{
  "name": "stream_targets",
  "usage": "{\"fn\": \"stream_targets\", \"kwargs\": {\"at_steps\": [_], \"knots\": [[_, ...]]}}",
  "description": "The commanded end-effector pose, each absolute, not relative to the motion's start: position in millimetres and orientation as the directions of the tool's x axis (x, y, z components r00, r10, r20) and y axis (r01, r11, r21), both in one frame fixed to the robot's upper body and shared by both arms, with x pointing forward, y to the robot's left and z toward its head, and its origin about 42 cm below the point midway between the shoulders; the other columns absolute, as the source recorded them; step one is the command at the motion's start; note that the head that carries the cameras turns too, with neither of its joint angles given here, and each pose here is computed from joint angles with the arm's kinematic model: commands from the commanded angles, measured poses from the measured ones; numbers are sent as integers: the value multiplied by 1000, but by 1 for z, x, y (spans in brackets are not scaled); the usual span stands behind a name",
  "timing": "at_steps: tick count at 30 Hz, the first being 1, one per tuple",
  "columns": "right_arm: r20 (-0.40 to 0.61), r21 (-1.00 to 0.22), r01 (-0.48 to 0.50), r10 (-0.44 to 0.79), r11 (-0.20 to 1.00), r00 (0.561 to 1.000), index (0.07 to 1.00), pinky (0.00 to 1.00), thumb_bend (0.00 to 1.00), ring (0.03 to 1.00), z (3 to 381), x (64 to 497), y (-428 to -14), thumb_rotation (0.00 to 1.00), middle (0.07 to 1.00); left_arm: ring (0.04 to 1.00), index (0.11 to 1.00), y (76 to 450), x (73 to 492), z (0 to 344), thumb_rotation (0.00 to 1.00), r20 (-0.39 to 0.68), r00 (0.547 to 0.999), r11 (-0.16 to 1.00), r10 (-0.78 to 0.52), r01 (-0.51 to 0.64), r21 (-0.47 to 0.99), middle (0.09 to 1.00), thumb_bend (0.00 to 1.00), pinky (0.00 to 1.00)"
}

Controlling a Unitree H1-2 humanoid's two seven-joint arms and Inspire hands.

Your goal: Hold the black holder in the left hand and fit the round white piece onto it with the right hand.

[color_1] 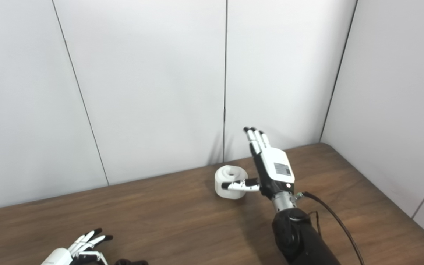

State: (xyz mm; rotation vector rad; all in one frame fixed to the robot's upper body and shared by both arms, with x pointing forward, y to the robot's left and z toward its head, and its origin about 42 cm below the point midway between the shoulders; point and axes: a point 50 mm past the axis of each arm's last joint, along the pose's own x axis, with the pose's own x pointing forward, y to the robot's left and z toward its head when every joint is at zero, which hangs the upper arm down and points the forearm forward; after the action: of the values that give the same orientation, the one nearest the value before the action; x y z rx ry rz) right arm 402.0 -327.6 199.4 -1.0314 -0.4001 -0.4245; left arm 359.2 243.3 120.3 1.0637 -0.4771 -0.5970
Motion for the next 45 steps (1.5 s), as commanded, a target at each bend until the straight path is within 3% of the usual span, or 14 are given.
{"fn": "stream_targets", "kwargs": {"at_steps": [1,20,22,31,33,34,35,36,37,38,40,41,43,45], "knots": [[626,-655,603,-119,456,771,520,247,542,282,227,412,-331,7,412,1000,481,247,350,103,48,-42,735,259,-677,291,921,915,517,1000],[660,-605,620,-120,500,741,506,255,522,290,229,413,-332,0,403,1000,481,246,351,103,48,-44,735,254,-677,290,923,914,517,1000],[663,-599,620,-121,507,739,530,267,515,357,230,413,-331,0,449,1000,481,246,351,103,48,-45,735,254,-677,290,922,917,517,1000],[673,-473,613,-189,633,715,499,325,519,419,236,409,-329,0,484,1000,481,246,351,103,47,-42,734,258,-678,290,922,912,517,1000],[613,-464,562,-210,685,762,496,349,518,429,238,408,-330,0,495,1000,481,246,351,103,47,-41,733,258,-679,291,921,915,517,1000],[576,-466,527,-208,711,790,494,370,519,471,238,407,-331,87,556,1000,481,246,352,103,47,-41,732,257,-680,289,922,915,517,1000],[548,-460,498,-207,735,811,622,392,712,521,238,407,-331,157,628,1000,481,246,352,103,47,-41,732,255,-681,288,923,915,517,1000],[528,-441,479,-212,758,822,703,404,835,548,238,406,-331,198,671,1000,481,245,352,103,47,-42,732,253,-680,289,923,915,518,1000],[514,-398,469,-232,788,826,718,390,933,525,239,406,-332,234,656,1000,481,245,352,103,47,-43,732,253,-680,289,923,915,518,1000],[505,-354,461,-248,814,827,569,303,967,403,239,406,-332,231,512,1000,481,246,352,103,47,-45,733,253,-679,291,923,915,518,1000],[511,-313,461,-262,830,819,245,113,908,160,239,407,-334,217,217,1000,481,246,352,103,48,-43,733,254,-679,289,923,914,518,1000],[523,-329,483,-269,811,809,193,82,892,121,240,408,-332,215,170,1000,481,247,352,103,48,-43,734,255,-678,289,923,913,518,1000],[539,-352,514,-280,782,795,115,32,718,68,241,408,-329,44,109,1000,481,247,352,103,48,-44,734,254,-677,289,923,913,517,1000],[549,-351,523,-281,777,787,102,26,658,61,241,409,-326,11,98,1000,481,247,352,103,48,-44,733,252,-679,290,923,914,517,1000]]}}
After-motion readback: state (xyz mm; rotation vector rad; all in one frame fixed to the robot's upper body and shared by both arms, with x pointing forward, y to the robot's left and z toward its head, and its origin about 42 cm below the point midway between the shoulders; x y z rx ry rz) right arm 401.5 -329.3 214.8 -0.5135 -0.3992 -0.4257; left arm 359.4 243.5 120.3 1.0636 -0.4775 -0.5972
